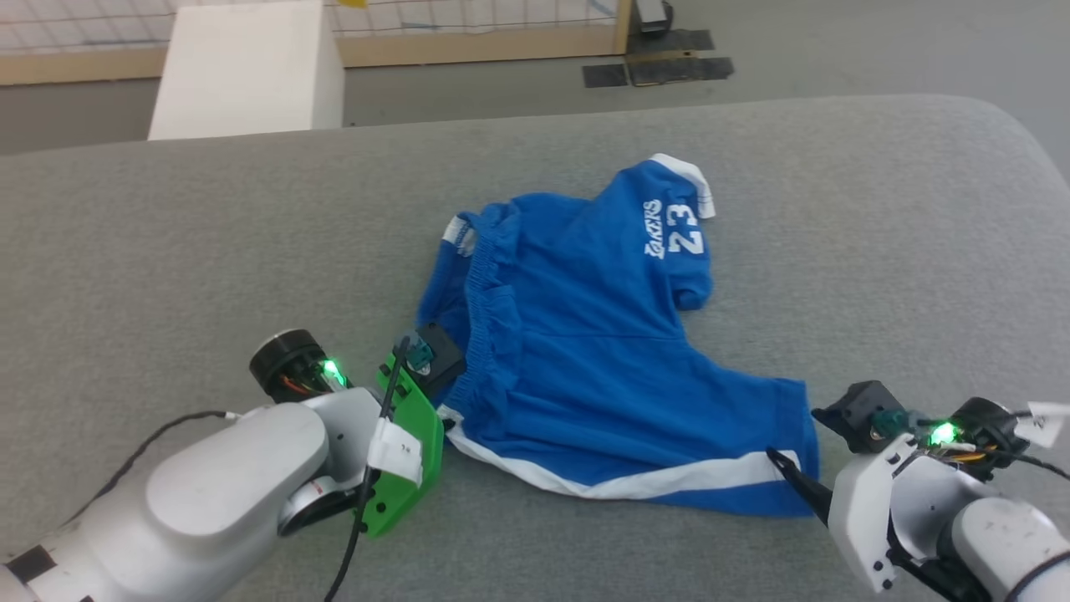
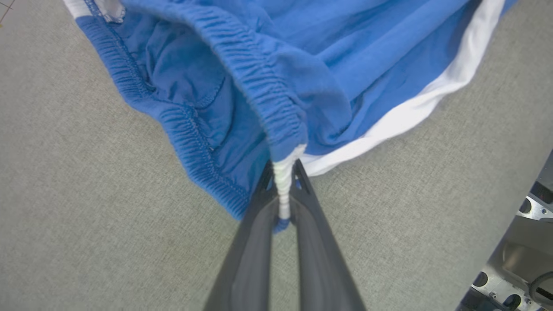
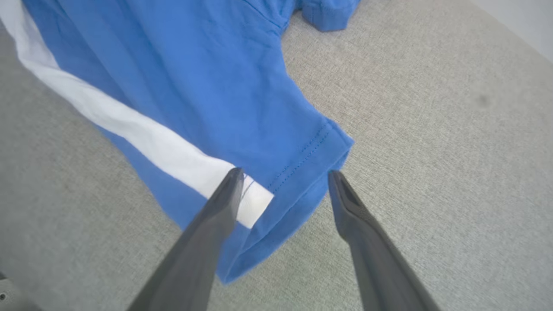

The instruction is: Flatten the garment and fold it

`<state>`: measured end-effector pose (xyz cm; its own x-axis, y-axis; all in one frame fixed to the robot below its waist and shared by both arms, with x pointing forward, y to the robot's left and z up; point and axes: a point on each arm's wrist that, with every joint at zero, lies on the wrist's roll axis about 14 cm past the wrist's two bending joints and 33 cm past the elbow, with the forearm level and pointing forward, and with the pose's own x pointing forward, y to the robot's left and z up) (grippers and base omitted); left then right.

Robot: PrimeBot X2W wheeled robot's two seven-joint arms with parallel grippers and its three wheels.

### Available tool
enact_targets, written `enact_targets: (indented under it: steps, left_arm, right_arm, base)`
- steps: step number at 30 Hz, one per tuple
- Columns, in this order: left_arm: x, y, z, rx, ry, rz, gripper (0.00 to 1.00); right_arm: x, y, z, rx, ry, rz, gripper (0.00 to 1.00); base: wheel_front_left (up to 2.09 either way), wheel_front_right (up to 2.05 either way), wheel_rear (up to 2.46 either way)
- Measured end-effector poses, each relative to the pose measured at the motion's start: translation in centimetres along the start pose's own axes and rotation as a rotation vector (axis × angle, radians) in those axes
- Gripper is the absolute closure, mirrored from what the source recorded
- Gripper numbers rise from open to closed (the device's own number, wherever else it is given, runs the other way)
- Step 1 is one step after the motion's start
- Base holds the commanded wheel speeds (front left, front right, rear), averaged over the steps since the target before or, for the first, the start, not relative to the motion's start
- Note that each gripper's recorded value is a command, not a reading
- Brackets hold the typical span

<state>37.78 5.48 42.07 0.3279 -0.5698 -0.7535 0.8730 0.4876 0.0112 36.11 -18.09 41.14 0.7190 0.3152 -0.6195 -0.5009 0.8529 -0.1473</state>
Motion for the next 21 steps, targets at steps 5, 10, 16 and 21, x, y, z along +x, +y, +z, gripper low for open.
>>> enact_targets:
  steps: [5,10,16,21]
  left_arm:
    - [0.0,0.1,-0.2,-0.033,-0.032,0.017,1.00]
    - [0.0,0.4,-0.5,-0.053,-0.041,0.032,1.00]
    - [0.2,0.5,-0.4,-0.058,-0.051,0.034,1.00]
    - [0.5,0.6,-0.7,-0.064,-0.051,0.033,1.00]
  right_arm:
    - [0.2,1.4,0.2,-0.028,0.069,0.098,0.00]
    - [0.0,1.7,-0.3,-0.057,0.103,0.129,0.00]
    - [0.3,1.3,-1.5,-0.058,0.141,0.116,0.00]
    - [1.1,2.8,-2.4,-0.022,0.166,0.162,0.80]
  base:
    - [0.00,0.00,0.00]
    - [0.00,0.00,0.00]
    - [0.00,0.00,0.00]
    - [0.00,0.00,0.00]
